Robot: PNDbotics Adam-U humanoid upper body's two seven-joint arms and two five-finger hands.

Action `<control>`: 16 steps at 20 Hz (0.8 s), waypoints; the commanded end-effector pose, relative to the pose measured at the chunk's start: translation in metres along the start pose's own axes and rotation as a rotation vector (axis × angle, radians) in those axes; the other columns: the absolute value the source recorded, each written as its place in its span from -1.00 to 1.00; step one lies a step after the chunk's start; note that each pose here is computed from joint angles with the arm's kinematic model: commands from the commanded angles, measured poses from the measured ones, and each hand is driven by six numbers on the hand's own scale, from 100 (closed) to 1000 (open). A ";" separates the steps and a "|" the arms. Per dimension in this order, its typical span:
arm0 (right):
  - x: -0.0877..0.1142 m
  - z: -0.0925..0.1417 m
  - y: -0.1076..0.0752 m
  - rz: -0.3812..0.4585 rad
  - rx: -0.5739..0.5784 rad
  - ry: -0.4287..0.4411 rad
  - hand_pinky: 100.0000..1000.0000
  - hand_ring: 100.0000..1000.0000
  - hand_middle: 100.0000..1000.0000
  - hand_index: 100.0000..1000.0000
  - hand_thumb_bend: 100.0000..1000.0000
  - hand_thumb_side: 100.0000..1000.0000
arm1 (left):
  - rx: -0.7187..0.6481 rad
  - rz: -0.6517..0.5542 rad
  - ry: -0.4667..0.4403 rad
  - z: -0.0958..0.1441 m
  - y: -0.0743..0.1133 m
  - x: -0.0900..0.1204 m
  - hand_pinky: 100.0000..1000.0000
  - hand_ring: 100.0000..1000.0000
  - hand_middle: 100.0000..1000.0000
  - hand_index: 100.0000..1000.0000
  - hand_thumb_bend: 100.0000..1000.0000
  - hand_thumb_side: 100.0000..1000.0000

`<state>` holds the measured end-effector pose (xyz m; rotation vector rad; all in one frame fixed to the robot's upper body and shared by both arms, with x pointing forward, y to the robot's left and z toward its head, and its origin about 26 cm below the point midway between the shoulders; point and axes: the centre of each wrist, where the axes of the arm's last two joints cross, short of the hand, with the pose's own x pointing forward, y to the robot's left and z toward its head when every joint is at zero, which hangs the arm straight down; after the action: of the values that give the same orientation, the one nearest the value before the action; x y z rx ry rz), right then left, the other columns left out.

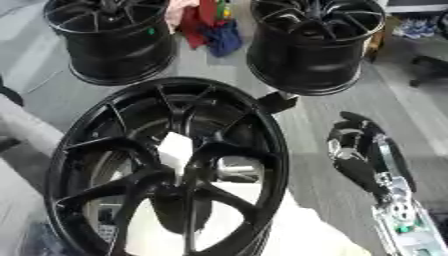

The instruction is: Pull the pin out of the wheel hub.

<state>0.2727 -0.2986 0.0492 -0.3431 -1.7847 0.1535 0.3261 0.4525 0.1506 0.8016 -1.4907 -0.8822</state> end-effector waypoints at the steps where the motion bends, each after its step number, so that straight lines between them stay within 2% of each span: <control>1: 0.008 -0.005 -0.002 -0.008 -0.009 -0.031 0.27 0.09 0.25 0.60 -1.00 -0.79 | 0.160 0.092 -0.060 0.007 0.007 0.016 0.21 0.18 0.42 0.56 -0.43 -0.44; 7: 0.009 -0.005 0.000 -0.015 -0.008 -0.034 0.27 0.09 0.25 0.60 -1.00 -0.79 | 0.310 0.329 -0.077 0.021 -0.023 0.042 0.20 0.17 0.39 0.54 -0.46 -0.52; 11: 0.010 -0.006 0.000 -0.014 -0.002 -0.038 0.27 0.09 0.25 0.60 -1.00 -0.79 | 0.363 0.502 -0.083 0.024 -0.051 0.061 0.20 0.17 0.40 0.54 -0.47 -0.54; 16: 0.013 -0.008 0.000 -0.010 0.005 -0.050 0.27 0.09 0.25 0.60 -1.00 -0.79 | 0.403 0.638 -0.066 0.024 -0.076 0.062 0.20 0.17 0.40 0.54 -0.48 -0.54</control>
<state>0.2756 -0.2931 0.0521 -0.3254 -1.7991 0.1468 0.2949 0.3658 0.1067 0.5239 -1.8294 -0.1524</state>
